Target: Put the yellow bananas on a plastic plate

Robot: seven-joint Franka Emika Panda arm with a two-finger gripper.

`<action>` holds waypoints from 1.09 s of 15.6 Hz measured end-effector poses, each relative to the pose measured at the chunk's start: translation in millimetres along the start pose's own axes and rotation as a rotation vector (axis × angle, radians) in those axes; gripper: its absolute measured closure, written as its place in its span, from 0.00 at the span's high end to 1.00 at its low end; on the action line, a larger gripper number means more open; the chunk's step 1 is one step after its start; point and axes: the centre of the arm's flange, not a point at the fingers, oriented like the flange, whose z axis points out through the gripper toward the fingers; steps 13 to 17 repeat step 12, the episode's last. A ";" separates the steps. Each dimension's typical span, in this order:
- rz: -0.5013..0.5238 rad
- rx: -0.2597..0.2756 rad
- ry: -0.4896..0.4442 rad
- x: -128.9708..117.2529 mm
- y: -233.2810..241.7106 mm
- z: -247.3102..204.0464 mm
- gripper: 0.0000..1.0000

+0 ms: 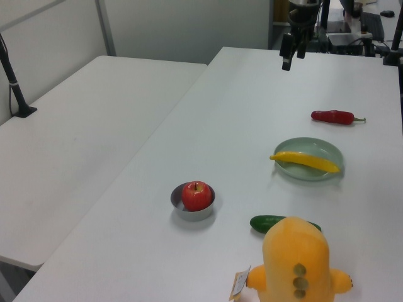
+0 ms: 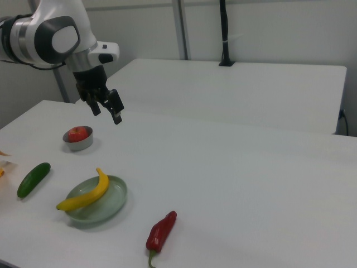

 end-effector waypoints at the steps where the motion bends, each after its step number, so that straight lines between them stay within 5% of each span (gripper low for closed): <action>1: 0.000 0.002 -0.001 -0.1 -0.5 0.3 1.00; 17: 0.010 0.024 -0.011 0.2 -0.1 2.6 1.00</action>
